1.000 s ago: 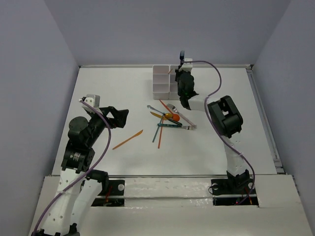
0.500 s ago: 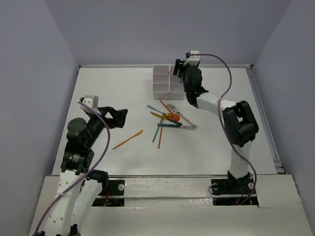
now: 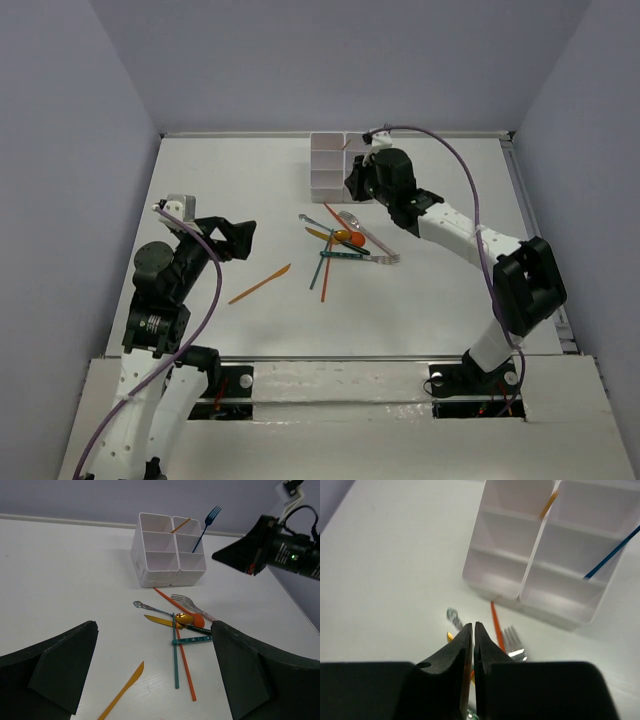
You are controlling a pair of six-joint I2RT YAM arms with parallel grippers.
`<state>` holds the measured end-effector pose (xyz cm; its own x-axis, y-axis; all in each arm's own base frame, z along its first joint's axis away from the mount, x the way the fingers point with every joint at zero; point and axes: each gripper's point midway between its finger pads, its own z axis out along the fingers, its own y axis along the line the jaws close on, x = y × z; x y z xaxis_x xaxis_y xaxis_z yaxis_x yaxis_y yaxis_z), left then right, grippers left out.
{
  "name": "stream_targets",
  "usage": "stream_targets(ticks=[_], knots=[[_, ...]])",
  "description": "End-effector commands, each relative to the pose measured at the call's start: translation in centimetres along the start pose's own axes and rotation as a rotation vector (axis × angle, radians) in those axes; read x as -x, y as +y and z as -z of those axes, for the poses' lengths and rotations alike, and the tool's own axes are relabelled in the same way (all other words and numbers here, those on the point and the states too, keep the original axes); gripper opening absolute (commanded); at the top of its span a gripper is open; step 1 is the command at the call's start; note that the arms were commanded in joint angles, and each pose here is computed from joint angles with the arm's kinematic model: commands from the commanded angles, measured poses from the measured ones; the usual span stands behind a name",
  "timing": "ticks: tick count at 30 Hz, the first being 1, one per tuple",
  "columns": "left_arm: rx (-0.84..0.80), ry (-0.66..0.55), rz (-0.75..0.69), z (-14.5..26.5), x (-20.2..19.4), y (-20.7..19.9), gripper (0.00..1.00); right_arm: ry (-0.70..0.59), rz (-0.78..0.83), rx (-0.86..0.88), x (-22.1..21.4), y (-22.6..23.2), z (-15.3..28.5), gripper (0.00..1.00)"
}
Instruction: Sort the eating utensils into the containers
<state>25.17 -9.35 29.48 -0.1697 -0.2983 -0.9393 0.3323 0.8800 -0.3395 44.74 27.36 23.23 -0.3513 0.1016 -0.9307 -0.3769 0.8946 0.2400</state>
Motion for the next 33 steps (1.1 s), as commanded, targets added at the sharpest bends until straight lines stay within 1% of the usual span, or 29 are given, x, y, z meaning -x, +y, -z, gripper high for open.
stream_targets(ticks=[1,4,5,6,7,8,9,11,12,14,18,21,23,27,30,32,33], knots=[[-0.025,-0.056,-0.008,0.1,1.3,-0.5,0.99,0.288,-0.065,0.160,-7.7,3.4,2.8,0.09],[-0.029,-0.059,-0.008,0.2,1.3,-0.6,0.99,0.377,-0.051,0.227,-10.5,6.3,3.2,0.10],[-0.030,-0.062,-0.007,0.3,1.4,-0.7,0.99,0.412,-0.015,0.271,-12.0,9.2,3.8,0.11],[-0.031,-0.065,-0.008,0.3,1.5,-0.7,0.99,0.440,0.014,0.226,-13.2,9.7,3.2,0.13],[-0.026,-0.065,-0.009,0.3,1.5,-0.6,0.99,0.455,0.012,0.222,-13.9,10.8,3.2,0.18],[-0.025,-0.070,-0.010,0.4,1.6,-0.6,0.99,0.471,0.012,0.237,-14.6,12.0,3.3,0.25],[-0.015,-0.079,-0.012,0.5,1.8,-0.5,0.99,0.506,-0.004,0.269,-16.2,14.3,3.5,0.39],[-0.008,-0.091,-0.016,0.7,2.1,-0.4,0.99,0.530,-0.017,0.294,-17.8,16.1,3.6,0.52],[-0.004,-0.094,-0.019,0.8,2.2,-0.4,0.99,0.547,-0.014,0.318,-18.8,17.6,4.1,0.64],[0.004,-0.106,-0.021,1.0,2.5,-0.3,0.99,0.587,-0.016,0.323,-20.8,18.9,3.9,0.71],[0.027,-0.132,-0.028,1.5,3.2,-0.1,0.99,0.651,-0.002,0.392,-24.2,22.2,4.9,0.72],[0.036,-0.154,-0.032,1.9,3.8,-0.1,0.99,0.675,-0.009,0.401,-25.9,23.2,4.7,0.73],[0.035,-0.156,-0.031,2.0,3.7,-0.1,0.99,0.683,-0.008,0.395,-26.5,23.2,4.2,0.74],[0.032,-0.153,-0.031,2.0,3.7,-0.2,0.99,0.698,0.019,0.293,-28.5,21.8,2.3,0.81],[0.031,-0.150,-0.031,2.0,3.6,-0.2,0.99,0.670,0.060,0.229,-28.4,21.2,0.7,0.83],[0.032,-0.151,-0.032,2.0,3.6,-0.2,0.99,0.686,0.075,0.210,-29.2,20.7,0.5,0.84],[0.033,-0.153,-0.034,2.1,3.7,-0.2,0.99,0.677,0.099,0.212,-28.7,21.1,-0.2,0.84]])
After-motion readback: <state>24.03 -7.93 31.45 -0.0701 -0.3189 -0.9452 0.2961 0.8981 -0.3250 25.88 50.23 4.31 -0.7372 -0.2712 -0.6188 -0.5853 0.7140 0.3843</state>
